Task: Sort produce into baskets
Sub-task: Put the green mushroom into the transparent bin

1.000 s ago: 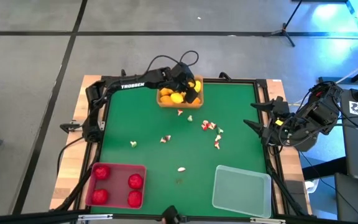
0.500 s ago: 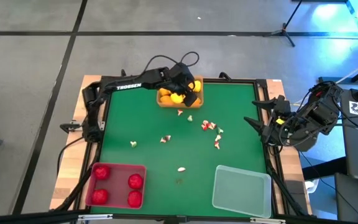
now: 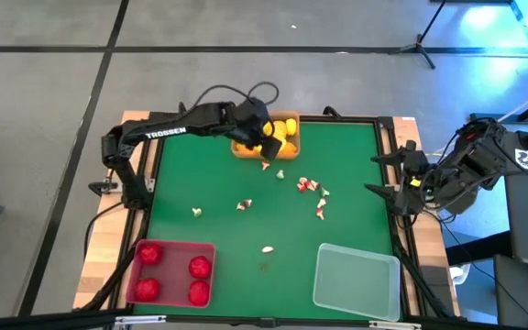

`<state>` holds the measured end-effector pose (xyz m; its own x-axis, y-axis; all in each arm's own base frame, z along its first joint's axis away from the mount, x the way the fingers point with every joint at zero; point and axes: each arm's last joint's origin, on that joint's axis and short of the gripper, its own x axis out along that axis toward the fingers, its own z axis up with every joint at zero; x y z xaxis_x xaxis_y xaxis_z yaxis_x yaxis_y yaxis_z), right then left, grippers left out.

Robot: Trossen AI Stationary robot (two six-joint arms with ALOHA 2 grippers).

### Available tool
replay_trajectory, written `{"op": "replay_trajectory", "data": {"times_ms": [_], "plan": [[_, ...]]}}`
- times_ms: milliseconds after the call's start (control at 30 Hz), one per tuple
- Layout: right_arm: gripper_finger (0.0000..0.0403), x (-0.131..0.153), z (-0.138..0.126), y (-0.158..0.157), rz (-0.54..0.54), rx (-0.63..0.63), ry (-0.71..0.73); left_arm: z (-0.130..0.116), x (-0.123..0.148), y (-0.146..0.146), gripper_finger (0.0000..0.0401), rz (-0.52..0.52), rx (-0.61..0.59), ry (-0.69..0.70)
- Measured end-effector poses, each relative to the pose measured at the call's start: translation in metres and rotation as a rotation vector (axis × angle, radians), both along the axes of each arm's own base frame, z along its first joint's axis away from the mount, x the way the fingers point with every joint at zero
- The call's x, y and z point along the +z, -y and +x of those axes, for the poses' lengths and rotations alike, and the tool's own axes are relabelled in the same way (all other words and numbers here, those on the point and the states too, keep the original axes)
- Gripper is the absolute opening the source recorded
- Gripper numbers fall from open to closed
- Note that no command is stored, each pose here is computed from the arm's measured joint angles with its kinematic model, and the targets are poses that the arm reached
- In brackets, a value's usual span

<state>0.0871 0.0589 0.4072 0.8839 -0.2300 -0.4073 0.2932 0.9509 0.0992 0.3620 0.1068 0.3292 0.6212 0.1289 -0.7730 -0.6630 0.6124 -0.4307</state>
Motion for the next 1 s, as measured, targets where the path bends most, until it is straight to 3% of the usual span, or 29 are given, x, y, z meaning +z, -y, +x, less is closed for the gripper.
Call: {"op": "replay_trajectory", "data": {"times_ms": [267,600,800,1000], "plan": [[0.0374,-0.008,-0.007,0.005,0.016,0.046,-0.119,-0.002,-0.020,0.061,0.0276,-0.106,-0.070,-0.196],[0.0374,-0.010,-0.006,0.004,0.008,0.054,-0.137,0.000,-0.064,0.141,0.0276,-0.103,-0.192,-0.221],[0.0374,-0.010,-0.006,0.004,0.000,0.057,-0.141,-0.017,-0.066,0.186,0.0276,0.121,-0.298,-0.296],[0.0374,-0.010,-0.007,0.004,-0.018,0.065,-0.147,-0.046,-0.070,0.202,0.0276,0.218,-0.271,-0.510]]}}
